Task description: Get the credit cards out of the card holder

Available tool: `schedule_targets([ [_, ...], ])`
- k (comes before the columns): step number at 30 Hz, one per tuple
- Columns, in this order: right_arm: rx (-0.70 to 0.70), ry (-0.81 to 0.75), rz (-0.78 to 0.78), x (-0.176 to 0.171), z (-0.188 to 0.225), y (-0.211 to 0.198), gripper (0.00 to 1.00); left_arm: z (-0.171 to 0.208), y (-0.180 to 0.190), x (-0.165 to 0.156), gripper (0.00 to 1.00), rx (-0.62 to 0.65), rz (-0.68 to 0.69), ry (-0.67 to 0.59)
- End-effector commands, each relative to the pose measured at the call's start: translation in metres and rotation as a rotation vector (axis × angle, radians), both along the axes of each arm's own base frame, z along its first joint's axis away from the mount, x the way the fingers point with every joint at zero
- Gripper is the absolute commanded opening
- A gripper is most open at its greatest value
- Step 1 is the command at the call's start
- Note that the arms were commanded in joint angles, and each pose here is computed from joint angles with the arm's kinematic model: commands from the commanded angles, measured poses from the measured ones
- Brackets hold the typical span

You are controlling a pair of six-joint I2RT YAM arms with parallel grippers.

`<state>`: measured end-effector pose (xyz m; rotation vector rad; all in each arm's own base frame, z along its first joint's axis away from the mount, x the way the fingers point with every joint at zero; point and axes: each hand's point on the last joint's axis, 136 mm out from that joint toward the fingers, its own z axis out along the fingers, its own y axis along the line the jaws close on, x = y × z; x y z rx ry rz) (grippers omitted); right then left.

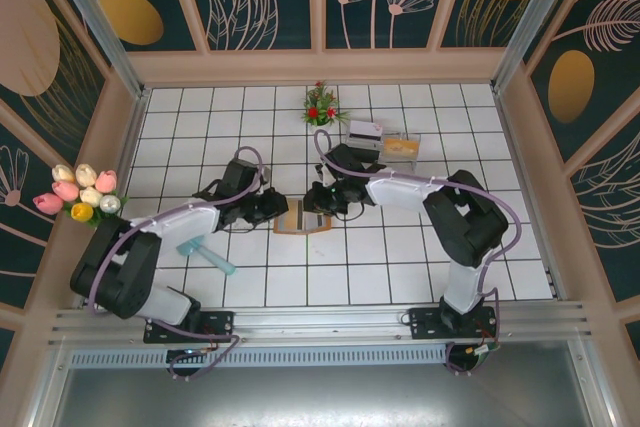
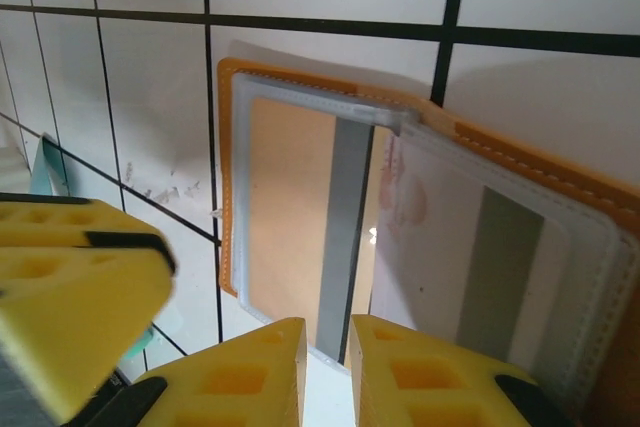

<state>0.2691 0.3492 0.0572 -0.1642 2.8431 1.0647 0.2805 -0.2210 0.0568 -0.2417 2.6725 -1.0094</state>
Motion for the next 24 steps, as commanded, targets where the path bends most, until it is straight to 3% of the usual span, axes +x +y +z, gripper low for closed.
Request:
schedule_targets([
  [1, -0.023, 0.02, 0.001, -0.001, -0.012, -0.004, 0.21, -0.011, -0.002, 0.004, 0.13, 0.024, 0.013, 0.018],
  [8, -0.027, 0.055, -0.008, -0.004, -0.023, -0.008, 0.21, -0.032, 0.02, 0.004, 0.09, 0.143, 0.083, 0.036],
  [24, 0.054, 0.115, -0.017, -0.008, -0.03, -0.004, 0.21, -0.057, 0.024, -0.012, 0.07, 0.165, 0.067, 0.108],
])
